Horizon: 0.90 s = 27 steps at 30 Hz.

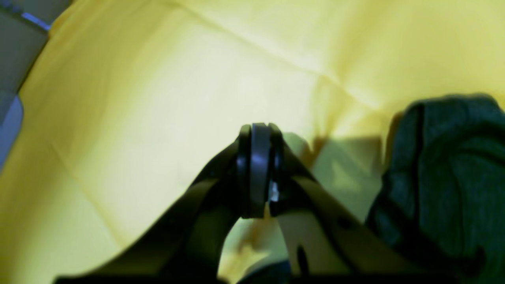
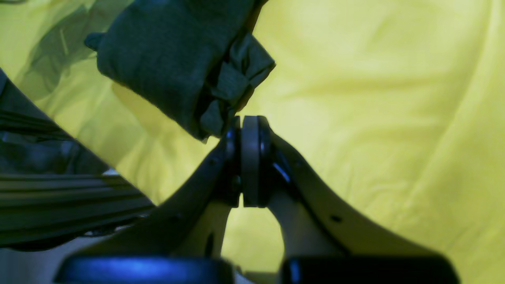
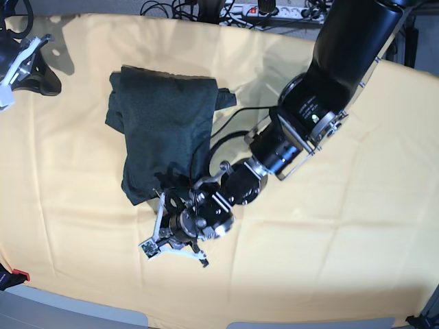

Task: Fold the T-shirt properly

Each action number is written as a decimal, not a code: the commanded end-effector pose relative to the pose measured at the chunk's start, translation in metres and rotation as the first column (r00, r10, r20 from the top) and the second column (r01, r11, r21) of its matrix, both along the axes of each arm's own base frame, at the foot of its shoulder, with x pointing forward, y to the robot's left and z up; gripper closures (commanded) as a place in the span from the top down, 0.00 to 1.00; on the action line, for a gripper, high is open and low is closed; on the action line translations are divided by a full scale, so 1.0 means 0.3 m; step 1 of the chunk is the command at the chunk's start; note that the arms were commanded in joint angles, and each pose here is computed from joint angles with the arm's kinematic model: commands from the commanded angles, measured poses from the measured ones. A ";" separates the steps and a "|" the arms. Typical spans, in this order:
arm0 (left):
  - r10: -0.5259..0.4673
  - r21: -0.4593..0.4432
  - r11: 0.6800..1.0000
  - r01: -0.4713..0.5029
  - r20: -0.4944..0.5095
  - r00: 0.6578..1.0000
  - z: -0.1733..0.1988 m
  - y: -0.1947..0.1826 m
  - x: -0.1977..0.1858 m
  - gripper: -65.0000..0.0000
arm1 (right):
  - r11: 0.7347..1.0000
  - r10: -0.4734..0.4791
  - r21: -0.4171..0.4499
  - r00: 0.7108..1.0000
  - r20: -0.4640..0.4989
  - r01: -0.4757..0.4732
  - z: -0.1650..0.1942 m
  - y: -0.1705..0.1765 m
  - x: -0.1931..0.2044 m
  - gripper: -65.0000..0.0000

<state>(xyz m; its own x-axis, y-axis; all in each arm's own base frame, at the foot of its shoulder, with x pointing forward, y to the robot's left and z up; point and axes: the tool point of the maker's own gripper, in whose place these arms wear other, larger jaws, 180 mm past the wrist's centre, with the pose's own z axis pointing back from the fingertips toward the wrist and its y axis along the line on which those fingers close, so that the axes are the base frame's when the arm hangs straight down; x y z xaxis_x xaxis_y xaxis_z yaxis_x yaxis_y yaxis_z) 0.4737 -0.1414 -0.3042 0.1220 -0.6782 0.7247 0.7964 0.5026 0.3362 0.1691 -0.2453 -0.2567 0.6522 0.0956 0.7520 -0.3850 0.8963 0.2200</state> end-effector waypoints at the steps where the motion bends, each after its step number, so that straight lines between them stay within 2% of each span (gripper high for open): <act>1: -0.042 -0.036 0.998 0.043 0.036 0.998 0.118 -0.049 0.022 0.00 | 1.000 0.015 -0.006 0.999 0.036 -0.014 0.033 0.002 0.010 0.00; 3: -0.134 0.002 0.991 0.134 -0.039 0.990 0.135 -0.067 -0.024 0.00 | 1.000 0.015 -0.007 0.999 0.036 -0.015 0.033 0.002 0.010 0.00; 5: -0.236 0.013 0.971 0.239 -0.123 0.964 0.156 -0.073 -0.083 0.00 | 1.000 0.016 -0.008 0.999 0.039 -0.015 0.035 0.001 0.013 0.00; 9: -0.345 -0.044 0.937 0.345 -0.256 0.903 0.208 -0.023 -0.167 0.00 | 1.000 0.023 -0.016 0.999 0.045 -0.022 0.042 0.006 0.014 0.00; 14: -0.382 -0.177 0.924 0.340 -0.366 0.848 0.271 0.111 -0.247 0.00 | 0.998 0.020 -0.055 0.997 0.079 -0.015 0.079 0.000 0.015 0.00; 17: -0.381 -0.189 0.924 0.332 -0.399 0.834 0.290 0.224 -0.287 0.00 | 0.995 -0.003 -0.095 0.993 0.119 0.014 0.118 -0.017 0.011 0.00; 20: -0.358 -0.222 0.931 0.289 -0.409 0.839 0.305 0.346 -0.298 0.00 | 0.990 -0.016 -0.138 0.991 0.132 0.034 0.143 -0.028 -0.010 0.00; 27: -0.319 -0.293 0.932 0.212 -0.393 0.862 0.360 0.604 -0.360 0.00 | 0.983 -0.043 -0.176 0.997 0.063 0.054 0.123 -0.059 -0.082 0.00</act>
<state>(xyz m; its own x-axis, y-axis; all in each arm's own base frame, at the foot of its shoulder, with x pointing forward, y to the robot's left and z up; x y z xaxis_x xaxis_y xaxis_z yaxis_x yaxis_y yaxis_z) 0.3593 0.0416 -0.2181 0.3367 -0.5721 0.7479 0.9369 0.2831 -0.2053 0.1417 -0.2643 -0.2282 0.6405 0.1809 0.7464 -0.3293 0.9427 0.0541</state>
